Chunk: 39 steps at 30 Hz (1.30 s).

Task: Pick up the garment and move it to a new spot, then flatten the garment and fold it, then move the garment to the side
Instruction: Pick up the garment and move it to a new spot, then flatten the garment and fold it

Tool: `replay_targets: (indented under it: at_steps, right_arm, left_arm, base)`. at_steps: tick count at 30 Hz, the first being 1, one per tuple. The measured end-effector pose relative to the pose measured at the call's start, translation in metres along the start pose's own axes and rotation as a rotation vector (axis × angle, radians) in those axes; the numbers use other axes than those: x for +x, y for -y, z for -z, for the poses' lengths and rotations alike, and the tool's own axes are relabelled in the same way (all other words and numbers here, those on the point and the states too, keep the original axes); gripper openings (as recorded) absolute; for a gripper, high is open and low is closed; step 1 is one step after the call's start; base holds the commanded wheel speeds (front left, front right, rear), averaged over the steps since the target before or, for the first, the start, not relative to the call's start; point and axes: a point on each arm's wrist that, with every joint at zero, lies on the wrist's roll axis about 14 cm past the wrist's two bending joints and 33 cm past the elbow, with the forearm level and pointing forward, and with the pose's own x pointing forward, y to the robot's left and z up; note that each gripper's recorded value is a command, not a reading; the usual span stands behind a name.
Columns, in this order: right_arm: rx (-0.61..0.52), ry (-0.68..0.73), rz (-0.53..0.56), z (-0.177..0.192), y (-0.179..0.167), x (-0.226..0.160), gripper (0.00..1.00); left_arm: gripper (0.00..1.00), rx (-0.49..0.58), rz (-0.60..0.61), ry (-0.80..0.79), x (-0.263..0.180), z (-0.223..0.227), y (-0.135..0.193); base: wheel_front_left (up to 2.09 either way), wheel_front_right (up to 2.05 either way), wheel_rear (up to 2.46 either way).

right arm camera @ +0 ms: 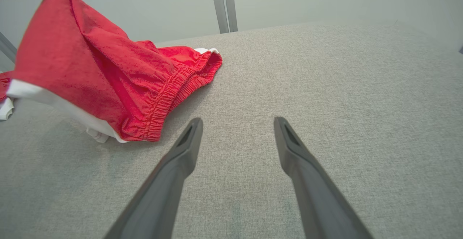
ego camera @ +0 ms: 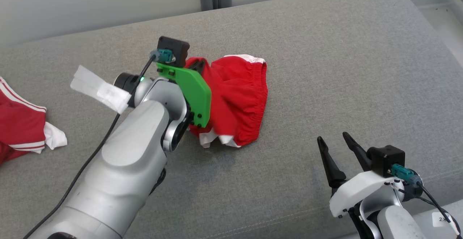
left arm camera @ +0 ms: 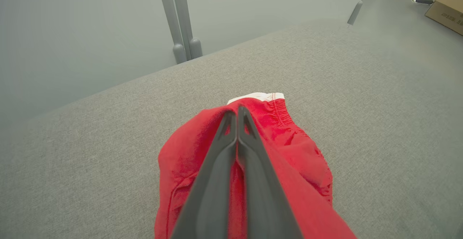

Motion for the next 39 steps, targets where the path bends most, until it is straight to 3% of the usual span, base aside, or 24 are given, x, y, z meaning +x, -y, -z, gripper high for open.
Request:
replay_targets:
  at_steps: [4, 16, 17, 18, 19, 29, 39]
  right_arm:
    - [0.002, -0.006, 0.008, 0.002, 0.003, 0.001, 1.00]
    - [0.009, 0.018, -0.066, -0.006, -0.021, 0.005, 1.00]
    - [0.011, 0.018, -0.068, -0.006, -0.022, 0.005, 1.00]
    - [0.011, 0.017, -0.070, -0.005, -0.023, 0.005, 1.00]
    - [0.011, 0.017, -0.071, -0.005, -0.023, 0.005, 1.00]
    - [0.018, 0.027, -0.058, -0.008, -0.019, 0.004, 1.00]
    - [0.029, 0.035, -0.058, -0.010, -0.018, 0.000, 1.00]
  left_arm:
    - [0.00, 0.027, -0.078, -0.061, -0.007, 0.030, -0.025]
    - [0.00, 0.165, -0.319, -0.119, -0.049, 0.055, -0.101]
    - [0.29, 0.172, -0.334, -0.118, -0.052, 0.055, -0.105]
    - [0.97, 0.178, -0.350, -0.110, -0.055, 0.055, -0.109]
    - [1.00, 0.186, -0.362, -0.097, -0.056, 0.053, -0.113]
    - [1.00, 0.119, -0.432, -0.034, -0.076, 0.042, -0.134]
    - [1.00, 0.144, -0.264, 0.057, -0.059, 0.005, -0.070]
  base:
    - [0.00, 0.00, 0.00]
    - [0.00, 0.00, 0.00]
    - [0.00, 0.00, 0.00]
    - [0.00, 0.00, 0.00]
    - [0.00, 0.00, 0.00]
    - [0.00, 0.00, 0.00]
    - [0.00, 0.00, 0.00]
